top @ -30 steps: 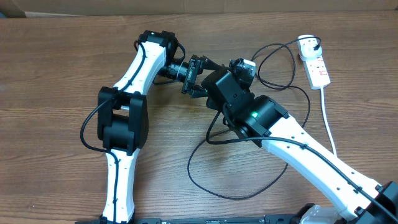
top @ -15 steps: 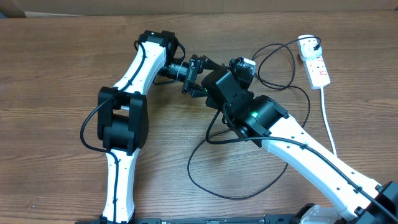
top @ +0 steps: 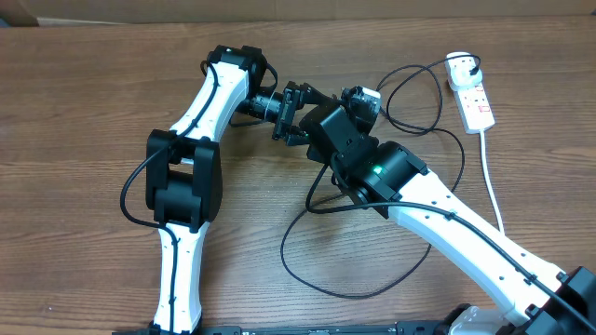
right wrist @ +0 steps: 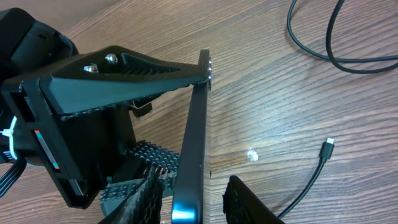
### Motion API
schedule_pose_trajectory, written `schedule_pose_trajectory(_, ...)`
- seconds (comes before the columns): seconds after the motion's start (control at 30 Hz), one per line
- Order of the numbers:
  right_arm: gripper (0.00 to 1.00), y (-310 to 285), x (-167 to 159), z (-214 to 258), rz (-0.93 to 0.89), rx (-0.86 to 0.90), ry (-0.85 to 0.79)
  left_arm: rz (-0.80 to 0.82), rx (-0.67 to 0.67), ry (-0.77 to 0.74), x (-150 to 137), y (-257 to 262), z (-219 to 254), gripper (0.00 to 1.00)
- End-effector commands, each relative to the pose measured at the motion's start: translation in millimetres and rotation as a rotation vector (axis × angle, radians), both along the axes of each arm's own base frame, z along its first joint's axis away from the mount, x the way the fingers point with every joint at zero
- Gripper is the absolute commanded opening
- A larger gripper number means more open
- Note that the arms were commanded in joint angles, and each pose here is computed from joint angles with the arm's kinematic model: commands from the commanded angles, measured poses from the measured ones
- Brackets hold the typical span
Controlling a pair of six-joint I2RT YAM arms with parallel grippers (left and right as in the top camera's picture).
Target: Plug charger to phone and switch on socket
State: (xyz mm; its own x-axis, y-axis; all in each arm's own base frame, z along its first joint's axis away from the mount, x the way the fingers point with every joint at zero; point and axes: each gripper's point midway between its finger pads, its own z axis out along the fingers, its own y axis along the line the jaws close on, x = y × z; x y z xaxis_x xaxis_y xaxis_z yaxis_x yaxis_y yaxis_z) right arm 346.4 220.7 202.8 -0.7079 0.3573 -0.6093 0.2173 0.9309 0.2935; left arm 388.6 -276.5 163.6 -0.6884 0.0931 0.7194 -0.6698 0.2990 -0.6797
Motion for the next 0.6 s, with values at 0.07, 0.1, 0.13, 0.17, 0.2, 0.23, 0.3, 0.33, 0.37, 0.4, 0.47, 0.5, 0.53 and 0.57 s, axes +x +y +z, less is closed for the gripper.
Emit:
schedule_pose_trajectory(0.07,0.32,-3.4,7.0,7.7,-0.023,-0.002,-0.026,0.0,-0.043,-0.036,2.9,-3.3,9.8,0.63)
schedule_pose_trajectory(0.1,0.32,-3.8,7.3,7.8,-0.024,-0.002,-0.026,-0.001,-0.044,-0.037,2.9,-3.3,9.8,0.63)
schedule_pose_trajectory(0.13,0.31,-3.7,7.2,7.7,-0.024,-0.002,-0.026,-0.001,-0.044,-0.04,2.9,-3.3,9.8,0.63)
schedule_pose_trajectory(0.17,0.31,-3.7,7.2,7.7,-0.024,-0.002,-0.026,-0.001,-0.045,-0.043,2.9,-3.3,9.8,0.63)
schedule_pose_trajectory(0.2,0.3,-3.7,7.2,7.7,-0.024,-0.002,-0.026,-0.002,-0.047,-0.047,2.9,-3.3,9.8,0.63)
schedule_pose_trajectory(0.23,0.29,-3.7,7.3,7.8,-0.024,-0.001,-0.026,-0.002,-0.047,-0.047,2.9,-3.3,9.8,0.63)
schedule_pose_trajectory(0.3,0.27,-3.7,7.2,7.7,-0.024,-0.002,-0.026,-0.002,-0.047,-0.049,2.9,-3.3,9.8,0.63)
schedule_pose_trajectory(0.33,0.27,-3.7,7.2,7.7,-0.024,-0.002,-0.026,-0.002,-0.047,-0.05,2.9,-3.3,9.8,0.63)
schedule_pose_trajectory(0.37,0.27,-3.7,7.3,7.8,-0.024,-0.001,-0.026,-0.002,-0.047,-0.05,2.9,-3.3,9.8,0.63)
schedule_pose_trajectory(0.4,0.27,-3.6,7.3,7.8,-0.024,-0.001,-0.026,-0.003,-0.047,-0.05,2.8,-3.4,9.8,0.63)
schedule_pose_trajectory(0.47,0.27,-3.6,7.2,7.8,-0.024,-0.001,-0.026,-0.003,-0.048,-0.05,2.6,-3.7,9.9,0.63)
schedule_pose_trajectory(0.5,0.27,-3.7,7.3,7.8,-0.024,-0.001,-0.026,-0.004,-0.048,-0.051,2.4,-4.0,9.8,0.63)
schedule_pose_trajectory(0.53,0.27,-3.6,7.3,7.8,-0.024,-0.001,-0.027,-0.005,-0.049,-0.054,2.2,-4.3,9.9,0.63)
schedule_pose_trajectory(0.57,0.27,-3.6,7.5,8.0,-0.024,-0.001,-0.027,-0.006,-0.049,-0.054,1.9,-4.6,9.8,0.63)
